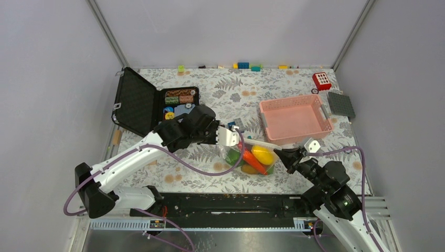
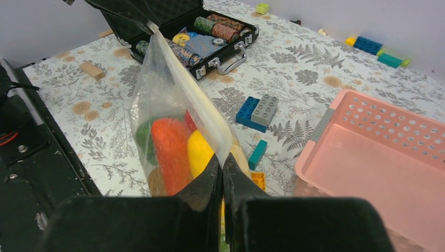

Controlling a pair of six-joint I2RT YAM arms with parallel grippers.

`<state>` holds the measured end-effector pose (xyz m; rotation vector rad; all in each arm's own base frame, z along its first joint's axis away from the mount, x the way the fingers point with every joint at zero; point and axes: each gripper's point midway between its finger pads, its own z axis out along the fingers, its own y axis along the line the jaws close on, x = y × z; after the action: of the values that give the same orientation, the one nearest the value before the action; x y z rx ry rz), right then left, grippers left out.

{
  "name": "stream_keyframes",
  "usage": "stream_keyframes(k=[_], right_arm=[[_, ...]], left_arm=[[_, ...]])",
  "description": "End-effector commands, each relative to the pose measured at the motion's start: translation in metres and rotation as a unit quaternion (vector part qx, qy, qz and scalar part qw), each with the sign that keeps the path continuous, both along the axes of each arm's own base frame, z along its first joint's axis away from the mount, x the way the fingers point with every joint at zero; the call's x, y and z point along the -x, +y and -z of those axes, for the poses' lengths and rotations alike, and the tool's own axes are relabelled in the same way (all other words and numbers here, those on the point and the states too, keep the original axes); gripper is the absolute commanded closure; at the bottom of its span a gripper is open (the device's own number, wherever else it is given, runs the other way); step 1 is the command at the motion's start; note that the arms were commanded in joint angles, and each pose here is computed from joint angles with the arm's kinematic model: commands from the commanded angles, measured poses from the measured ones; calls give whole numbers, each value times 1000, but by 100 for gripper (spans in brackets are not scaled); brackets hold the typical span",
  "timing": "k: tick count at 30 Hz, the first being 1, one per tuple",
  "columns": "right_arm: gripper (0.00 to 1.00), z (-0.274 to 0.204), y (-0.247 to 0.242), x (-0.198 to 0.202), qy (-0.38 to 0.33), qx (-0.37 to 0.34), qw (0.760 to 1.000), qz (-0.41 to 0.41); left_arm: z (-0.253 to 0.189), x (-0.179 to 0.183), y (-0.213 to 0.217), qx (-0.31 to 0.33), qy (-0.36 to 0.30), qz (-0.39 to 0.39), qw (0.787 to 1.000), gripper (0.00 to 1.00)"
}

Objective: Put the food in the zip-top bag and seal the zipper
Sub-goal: Zip the zipper food storage bag at the center of the board.

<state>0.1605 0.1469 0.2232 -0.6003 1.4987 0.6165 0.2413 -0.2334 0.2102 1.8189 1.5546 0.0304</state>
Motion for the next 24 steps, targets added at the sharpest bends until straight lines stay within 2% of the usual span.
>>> stream_keyframes(k=[1,6,9,14,20,24], right_arm=[[100,-38,-16,3,-29,-32,998,35],[100,-51,18,25,32,-81,994,-67],[100,-64,31,36,104,-116,983,-100],[100,-68,47,42,211,-155,957,-125],[100,-41,62,46,331,-184,916,-132],[100,-13,59,39,379,-195,900,-87]], left_arm=[[-4,-18,89,-148,-49,-91,984,100],[-24,3,90,-145,-18,-48,988,100],[-35,18,102,-166,-3,-24,986,100],[-35,24,135,-237,-23,-16,971,100],[-36,52,142,-237,19,36,971,100],[-17,54,138,-236,35,46,970,100]])
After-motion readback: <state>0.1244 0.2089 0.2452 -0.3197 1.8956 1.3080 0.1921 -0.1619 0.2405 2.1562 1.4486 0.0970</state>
